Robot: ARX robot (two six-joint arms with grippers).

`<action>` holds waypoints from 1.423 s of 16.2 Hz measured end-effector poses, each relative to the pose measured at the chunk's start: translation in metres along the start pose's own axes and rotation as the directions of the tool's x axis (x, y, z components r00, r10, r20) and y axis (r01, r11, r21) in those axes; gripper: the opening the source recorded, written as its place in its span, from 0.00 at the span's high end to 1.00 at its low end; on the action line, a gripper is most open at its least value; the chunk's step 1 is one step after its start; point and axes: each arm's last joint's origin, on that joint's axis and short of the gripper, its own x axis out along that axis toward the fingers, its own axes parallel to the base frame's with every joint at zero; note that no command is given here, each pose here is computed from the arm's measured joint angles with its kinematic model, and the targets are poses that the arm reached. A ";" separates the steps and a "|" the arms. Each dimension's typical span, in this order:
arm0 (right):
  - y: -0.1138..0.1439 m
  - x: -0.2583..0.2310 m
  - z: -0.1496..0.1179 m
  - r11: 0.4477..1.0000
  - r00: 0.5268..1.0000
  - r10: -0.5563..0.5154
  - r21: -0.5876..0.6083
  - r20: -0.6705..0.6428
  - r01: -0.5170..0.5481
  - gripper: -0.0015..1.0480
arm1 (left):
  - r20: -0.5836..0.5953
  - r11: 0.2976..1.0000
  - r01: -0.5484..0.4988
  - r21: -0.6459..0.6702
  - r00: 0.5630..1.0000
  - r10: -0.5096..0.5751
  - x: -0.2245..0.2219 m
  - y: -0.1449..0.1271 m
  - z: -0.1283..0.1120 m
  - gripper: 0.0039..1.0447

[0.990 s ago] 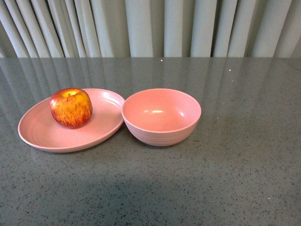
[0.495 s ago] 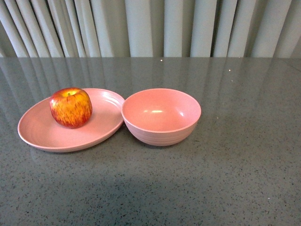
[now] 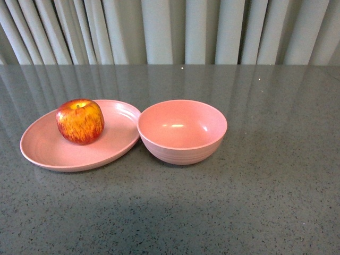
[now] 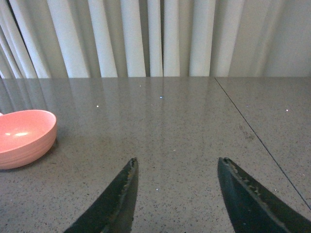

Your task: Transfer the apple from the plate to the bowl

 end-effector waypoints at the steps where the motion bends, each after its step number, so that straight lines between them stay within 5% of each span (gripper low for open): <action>1: 0.000 0.000 0.000 1.000 1.000 0.000 0.000 0.000 0.000 0.50 | 0.000 1.000 0.000 0.000 1.000 0.000 0.000 0.000 0.000 0.06; 5: 0.000 0.000 0.000 1.000 1.000 0.000 0.000 0.000 0.000 0.06 | 0.000 1.000 0.000 0.000 1.000 0.000 0.000 0.000 0.000 0.06; 19: 0.000 0.000 0.000 1.000 1.000 0.000 0.000 0.000 0.000 0.06 | 0.000 1.000 0.000 0.000 1.000 0.000 0.000 0.000 0.000 0.06; 22: 0.000 0.000 0.000 1.000 1.000 0.001 -0.001 0.000 -0.001 0.06 | -0.302 0.992 -0.120 0.044 0.945 0.127 0.003 -0.002 0.001 0.06; 23: 0.000 0.000 0.000 1.000 1.000 0.000 0.000 0.000 0.000 0.06 | -0.300 0.990 -0.131 0.046 0.944 0.139 0.005 -0.001 0.003 0.06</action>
